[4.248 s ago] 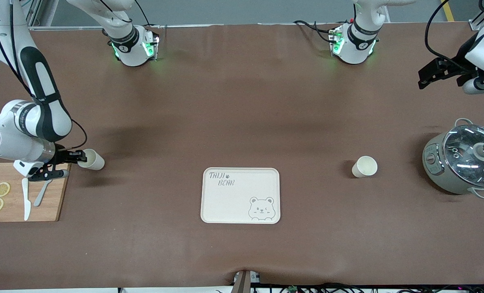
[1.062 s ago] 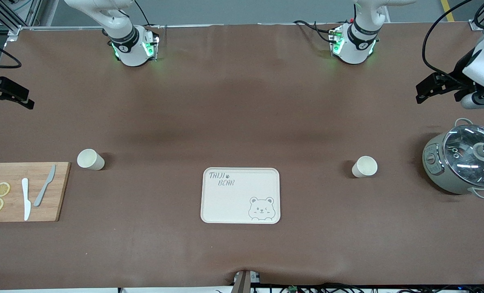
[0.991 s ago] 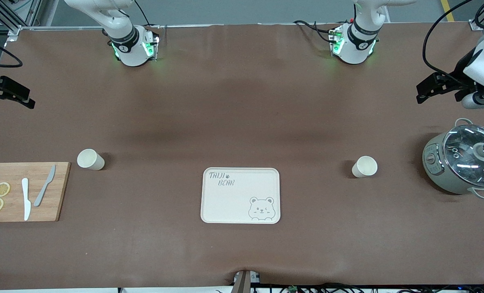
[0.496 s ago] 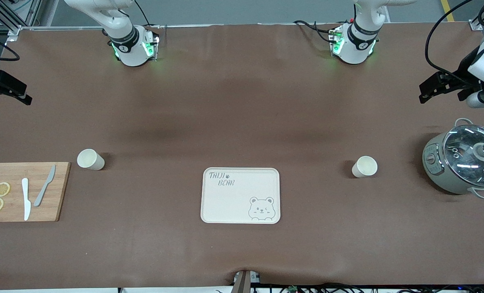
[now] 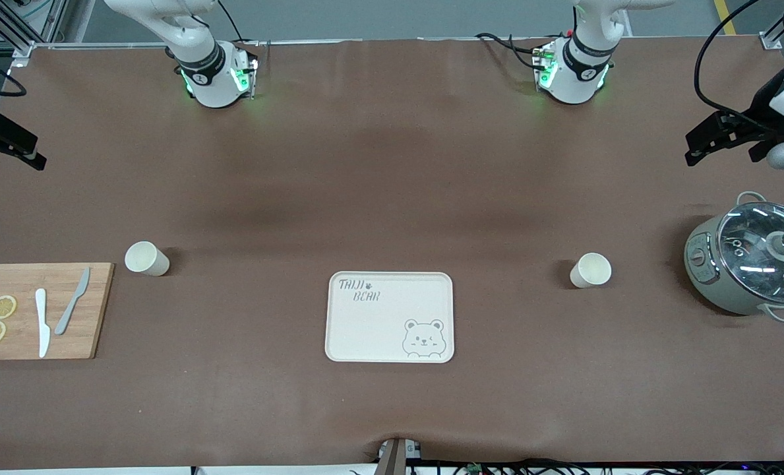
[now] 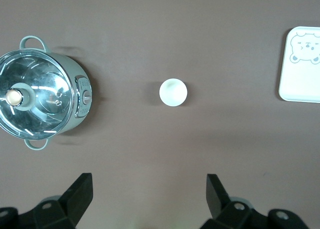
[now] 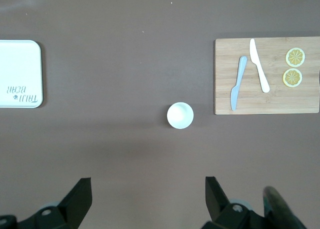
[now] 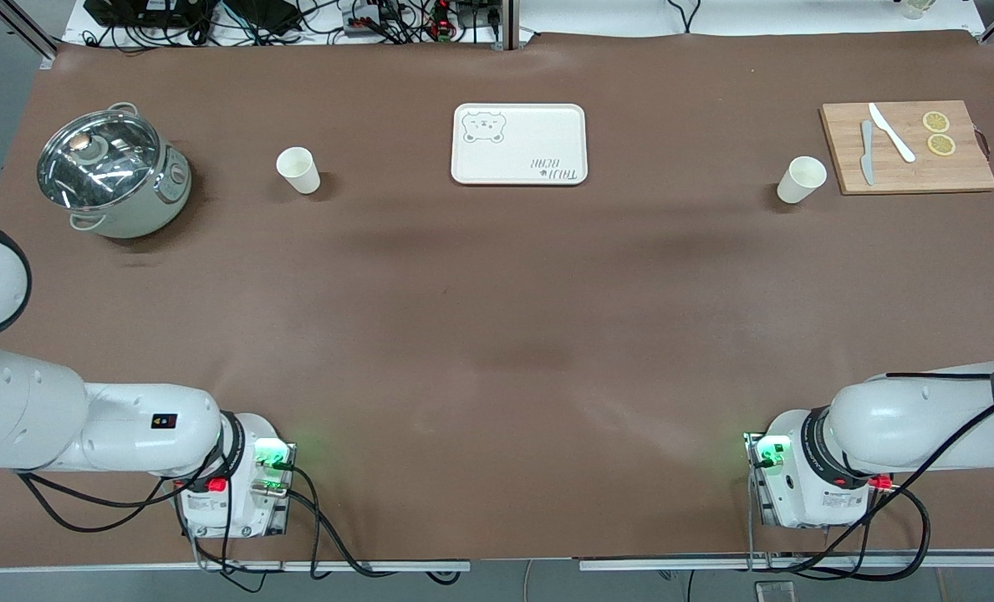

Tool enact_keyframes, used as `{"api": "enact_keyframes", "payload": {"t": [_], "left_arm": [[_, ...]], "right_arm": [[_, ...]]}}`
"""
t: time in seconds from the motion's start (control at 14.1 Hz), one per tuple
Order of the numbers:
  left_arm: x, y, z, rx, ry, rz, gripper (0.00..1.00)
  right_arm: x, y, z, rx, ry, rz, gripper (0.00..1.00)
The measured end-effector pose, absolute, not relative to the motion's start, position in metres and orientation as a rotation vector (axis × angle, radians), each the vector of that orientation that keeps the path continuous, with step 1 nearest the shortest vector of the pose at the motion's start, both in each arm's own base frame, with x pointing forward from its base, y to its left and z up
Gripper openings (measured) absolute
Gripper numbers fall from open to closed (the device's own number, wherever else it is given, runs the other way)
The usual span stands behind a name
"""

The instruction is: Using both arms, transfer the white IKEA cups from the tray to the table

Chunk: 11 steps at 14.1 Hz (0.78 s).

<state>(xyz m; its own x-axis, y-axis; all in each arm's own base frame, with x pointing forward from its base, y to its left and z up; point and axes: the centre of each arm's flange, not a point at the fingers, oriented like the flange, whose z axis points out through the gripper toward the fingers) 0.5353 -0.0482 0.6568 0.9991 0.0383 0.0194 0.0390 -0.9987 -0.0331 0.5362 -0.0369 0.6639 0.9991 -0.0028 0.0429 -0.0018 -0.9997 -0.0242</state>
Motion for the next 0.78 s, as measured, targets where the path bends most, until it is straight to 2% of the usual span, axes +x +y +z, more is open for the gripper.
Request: {"api": "enact_keyframes", "payload": {"t": [0.78], "left_arm": [[0.5326, -0.0479, 0.6608, -3.106, -0.061, -0.012, 1.0]], "right_arm": [[0.5371, -0.038, 0.6622, -3.125, 0.005, -0.061, 1.0]]}}
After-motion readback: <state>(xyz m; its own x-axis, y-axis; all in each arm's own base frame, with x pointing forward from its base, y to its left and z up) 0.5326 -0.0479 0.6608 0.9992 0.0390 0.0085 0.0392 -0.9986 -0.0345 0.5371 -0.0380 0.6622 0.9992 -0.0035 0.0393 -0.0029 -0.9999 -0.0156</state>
